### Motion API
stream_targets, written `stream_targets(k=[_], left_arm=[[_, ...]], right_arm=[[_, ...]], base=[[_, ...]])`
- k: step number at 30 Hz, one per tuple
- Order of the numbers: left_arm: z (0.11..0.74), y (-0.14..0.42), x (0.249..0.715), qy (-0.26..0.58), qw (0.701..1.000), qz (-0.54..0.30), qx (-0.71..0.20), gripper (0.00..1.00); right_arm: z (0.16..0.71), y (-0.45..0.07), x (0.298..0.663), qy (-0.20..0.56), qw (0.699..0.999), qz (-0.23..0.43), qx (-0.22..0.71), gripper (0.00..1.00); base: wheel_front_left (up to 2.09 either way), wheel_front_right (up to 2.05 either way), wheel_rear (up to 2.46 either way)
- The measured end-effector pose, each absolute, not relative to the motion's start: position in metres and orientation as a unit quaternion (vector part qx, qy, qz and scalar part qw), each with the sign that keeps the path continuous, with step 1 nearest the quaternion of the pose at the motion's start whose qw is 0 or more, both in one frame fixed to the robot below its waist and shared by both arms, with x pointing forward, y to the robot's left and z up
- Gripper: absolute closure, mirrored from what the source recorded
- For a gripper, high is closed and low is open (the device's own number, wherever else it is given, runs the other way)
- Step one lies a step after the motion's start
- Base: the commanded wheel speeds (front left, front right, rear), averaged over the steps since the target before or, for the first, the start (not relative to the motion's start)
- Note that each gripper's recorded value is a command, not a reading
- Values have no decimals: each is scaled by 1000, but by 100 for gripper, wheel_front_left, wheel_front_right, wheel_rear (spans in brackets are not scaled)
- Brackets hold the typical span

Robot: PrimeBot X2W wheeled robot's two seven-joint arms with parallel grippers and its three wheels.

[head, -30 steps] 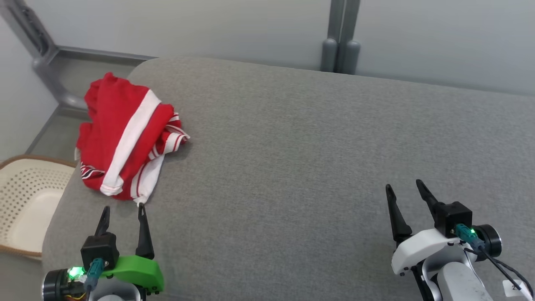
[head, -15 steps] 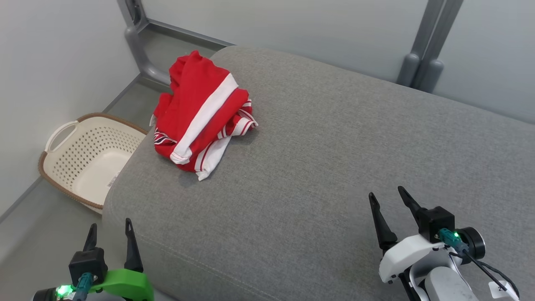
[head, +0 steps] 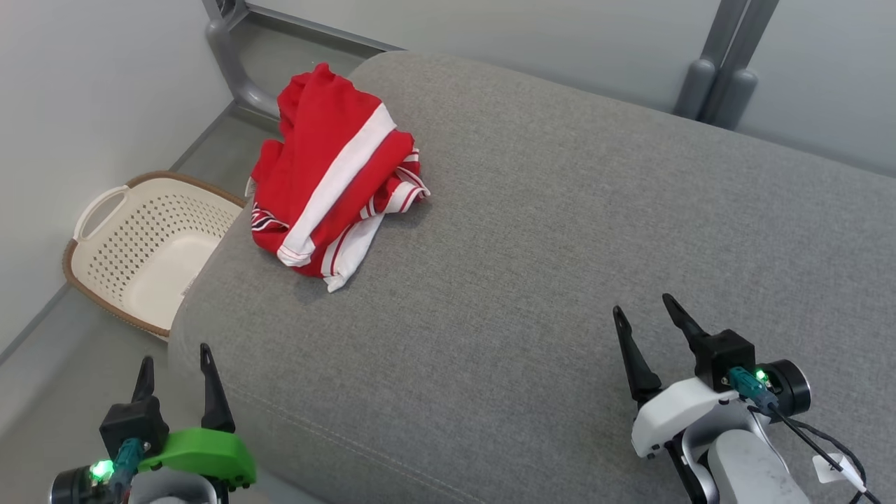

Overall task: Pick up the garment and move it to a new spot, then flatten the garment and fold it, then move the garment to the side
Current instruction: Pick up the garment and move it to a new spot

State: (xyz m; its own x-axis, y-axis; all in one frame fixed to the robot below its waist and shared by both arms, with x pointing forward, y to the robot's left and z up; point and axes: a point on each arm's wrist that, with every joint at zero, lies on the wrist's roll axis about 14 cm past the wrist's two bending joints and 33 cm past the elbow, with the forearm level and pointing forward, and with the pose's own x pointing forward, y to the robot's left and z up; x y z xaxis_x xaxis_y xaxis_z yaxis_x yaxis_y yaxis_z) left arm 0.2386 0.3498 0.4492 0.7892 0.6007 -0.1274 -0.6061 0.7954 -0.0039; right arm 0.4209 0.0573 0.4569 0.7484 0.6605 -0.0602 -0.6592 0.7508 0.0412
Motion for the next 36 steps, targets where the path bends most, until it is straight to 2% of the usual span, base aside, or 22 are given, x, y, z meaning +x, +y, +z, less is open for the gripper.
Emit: stream_targets(k=[24, 32, 36], left_arm=[[461, 352, 416, 43, 969, 241, -24, 0], [443, 346, 461, 72, 977, 202, -3, 0], [415, 340, 469, 114, 974, 195, -15, 0]], right_arm=[[409, 14, 478, 58, 951, 303, 11, 0], [403, -4, 487, 56, 957, 284, 7, 0], [401, -14, 491, 57, 961, 271, 6, 0]], base=[[0, 0, 0], [0, 0, 0], [0, 0, 0]])
